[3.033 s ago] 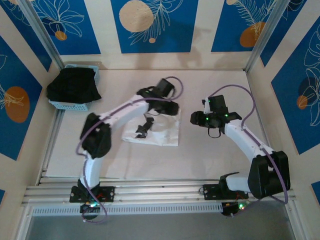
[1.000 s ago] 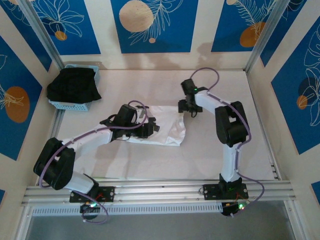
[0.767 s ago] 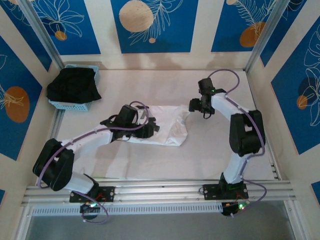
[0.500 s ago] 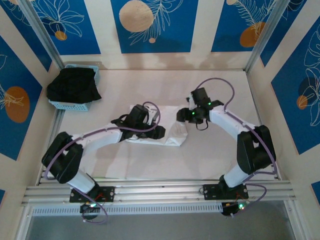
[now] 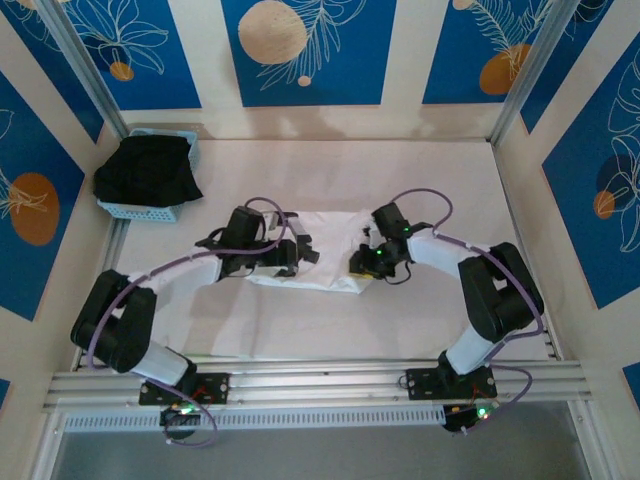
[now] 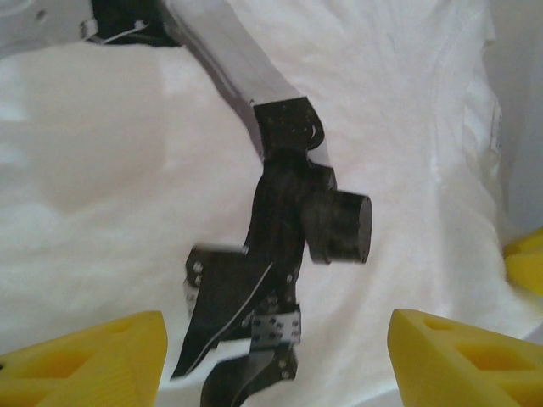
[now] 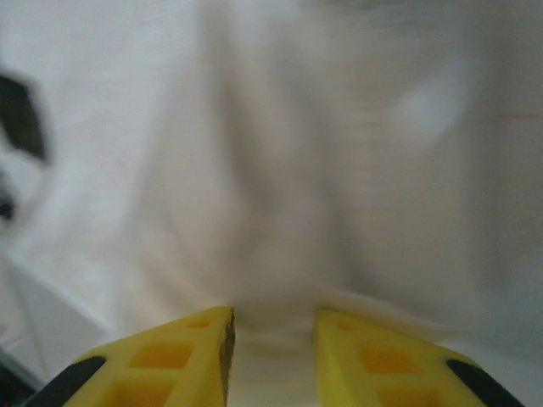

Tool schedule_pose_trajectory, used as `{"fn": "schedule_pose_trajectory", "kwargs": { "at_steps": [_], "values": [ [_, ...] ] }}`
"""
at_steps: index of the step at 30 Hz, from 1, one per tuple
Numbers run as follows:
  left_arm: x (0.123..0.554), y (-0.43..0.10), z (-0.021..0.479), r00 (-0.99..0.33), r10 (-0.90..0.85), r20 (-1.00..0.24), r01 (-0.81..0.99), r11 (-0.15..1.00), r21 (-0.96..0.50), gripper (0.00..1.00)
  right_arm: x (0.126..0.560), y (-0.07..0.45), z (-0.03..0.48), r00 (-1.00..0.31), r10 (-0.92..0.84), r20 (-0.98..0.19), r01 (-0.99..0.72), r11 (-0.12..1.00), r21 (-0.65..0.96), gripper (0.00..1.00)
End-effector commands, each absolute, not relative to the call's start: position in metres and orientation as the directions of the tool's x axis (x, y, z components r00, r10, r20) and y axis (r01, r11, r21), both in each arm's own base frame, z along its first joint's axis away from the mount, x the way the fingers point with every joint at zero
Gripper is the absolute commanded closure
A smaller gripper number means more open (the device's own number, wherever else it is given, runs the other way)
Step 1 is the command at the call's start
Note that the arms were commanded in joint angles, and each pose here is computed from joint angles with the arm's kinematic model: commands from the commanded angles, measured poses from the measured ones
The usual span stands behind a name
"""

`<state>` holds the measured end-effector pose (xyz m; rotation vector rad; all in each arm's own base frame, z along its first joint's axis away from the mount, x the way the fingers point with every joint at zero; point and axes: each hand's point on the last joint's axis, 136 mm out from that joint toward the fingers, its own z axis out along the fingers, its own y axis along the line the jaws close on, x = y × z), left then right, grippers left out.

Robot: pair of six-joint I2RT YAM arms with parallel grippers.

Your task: Fold the inside-out t-shirt

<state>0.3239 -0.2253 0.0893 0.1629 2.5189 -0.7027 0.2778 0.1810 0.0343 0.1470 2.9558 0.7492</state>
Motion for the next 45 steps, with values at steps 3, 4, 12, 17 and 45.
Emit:
{"fn": "schedule_pose_trajectory", "kwargs": {
  "at_steps": [3,4,12,17,45],
  "values": [
    [0.353,-0.226,0.097,-0.84,0.008,-0.542,0.267,0.877,-0.4,0.31,0.272,0.143,0.049,-0.981,0.162,-0.107,0.11,0.918,0.38,0.69],
    [0.356,-0.227,0.098,-0.838,0.02,-0.545,0.273,0.88,-0.389,0.31,0.273,0.144,0.058,-0.978,0.15,-0.145,0.085,0.921,0.381,0.69],
    [0.377,-0.209,0.088,-0.835,0.08,-0.545,0.277,0.916,-0.291,0.31,0.27,0.233,0.113,-0.931,-0.006,-0.365,-0.216,0.815,0.538,0.66],
    [0.386,-0.217,0.087,-0.825,0.1,-0.556,0.325,0.889,-0.322,0.31,0.269,0.253,0.074,-0.969,-0.047,-0.242,-0.178,0.813,0.554,0.69],
    [0.381,-0.197,0.033,-0.884,0.183,-0.43,0.327,0.9,-0.289,0.31,0.25,0.205,0.012,-0.989,0.151,0.004,0.14,0.905,0.401,0.74]
  ]
}}
